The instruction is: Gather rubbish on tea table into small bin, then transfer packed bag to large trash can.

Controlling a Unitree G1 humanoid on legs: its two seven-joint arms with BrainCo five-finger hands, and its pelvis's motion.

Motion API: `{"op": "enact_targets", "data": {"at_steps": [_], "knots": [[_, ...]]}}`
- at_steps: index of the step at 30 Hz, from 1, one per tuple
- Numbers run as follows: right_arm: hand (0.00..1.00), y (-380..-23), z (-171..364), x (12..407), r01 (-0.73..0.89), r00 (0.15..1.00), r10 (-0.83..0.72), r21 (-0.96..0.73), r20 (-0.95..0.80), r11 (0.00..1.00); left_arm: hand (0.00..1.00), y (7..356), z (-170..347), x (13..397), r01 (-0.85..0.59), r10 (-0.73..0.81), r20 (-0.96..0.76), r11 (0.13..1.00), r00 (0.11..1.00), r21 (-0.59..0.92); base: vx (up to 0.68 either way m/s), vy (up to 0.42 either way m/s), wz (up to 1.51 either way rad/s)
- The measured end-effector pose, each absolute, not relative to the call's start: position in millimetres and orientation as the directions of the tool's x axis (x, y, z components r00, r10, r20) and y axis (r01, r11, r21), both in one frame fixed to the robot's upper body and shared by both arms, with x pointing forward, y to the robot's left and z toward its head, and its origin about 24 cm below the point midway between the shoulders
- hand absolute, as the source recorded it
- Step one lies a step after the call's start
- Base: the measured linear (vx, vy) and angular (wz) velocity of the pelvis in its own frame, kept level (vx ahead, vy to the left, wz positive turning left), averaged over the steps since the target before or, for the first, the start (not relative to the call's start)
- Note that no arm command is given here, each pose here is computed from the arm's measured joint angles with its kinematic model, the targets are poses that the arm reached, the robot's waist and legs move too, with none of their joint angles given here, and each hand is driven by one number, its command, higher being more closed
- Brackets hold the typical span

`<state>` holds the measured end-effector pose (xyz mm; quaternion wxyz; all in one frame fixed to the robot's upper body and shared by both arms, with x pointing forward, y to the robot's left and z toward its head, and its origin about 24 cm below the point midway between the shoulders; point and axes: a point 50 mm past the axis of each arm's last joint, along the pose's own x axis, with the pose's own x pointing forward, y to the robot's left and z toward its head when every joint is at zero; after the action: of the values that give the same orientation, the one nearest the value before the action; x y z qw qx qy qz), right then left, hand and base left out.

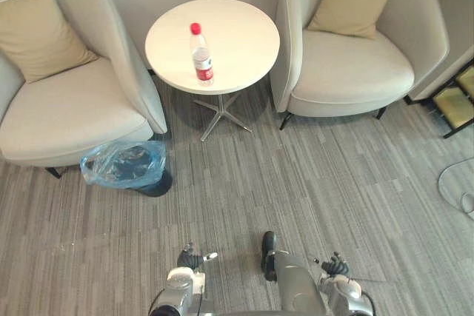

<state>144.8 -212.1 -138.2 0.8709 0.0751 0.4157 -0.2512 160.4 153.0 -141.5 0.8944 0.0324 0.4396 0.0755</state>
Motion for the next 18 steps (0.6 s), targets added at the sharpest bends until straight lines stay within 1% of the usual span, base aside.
{"op": "enact_targets", "data": {"at_steps": [4,8,11,14,18], "knots": [[0.00,-201,-142,137,0.488,0.527,-0.351,-0.063,-0.774,0.871,0.00,147,-135,165,-0.147,0.163,-0.752,0.985,0.639,0.088,0.37,-0.173,0.31],[0.00,-201,-141,136,0.516,0.523,-0.359,-0.048,-0.773,0.855,0.00,146,-131,170,-0.149,0.158,-0.730,0.986,0.665,0.077,0.34,-0.031,0.08],[0.00,-207,-144,132,0.512,0.500,-0.368,-0.076,-0.784,0.856,0.00,145,-134,167,-0.119,0.147,-0.742,0.989,0.655,0.091,0.50,0.131,-0.14],[0.00,-198,-148,129,0.502,0.482,-0.343,-0.066,-0.806,0.862,0.00,159,-135,166,-0.098,0.169,-0.744,0.986,0.647,0.138,0.41,0.129,0.15],[0.00,-198,-149,127,0.483,0.474,-0.333,-0.075,-0.815,0.872,0.00,162,-142,156,-0.058,0.169,-0.773,0.984,0.612,0.169,0.36,0.149,0.10]]}}
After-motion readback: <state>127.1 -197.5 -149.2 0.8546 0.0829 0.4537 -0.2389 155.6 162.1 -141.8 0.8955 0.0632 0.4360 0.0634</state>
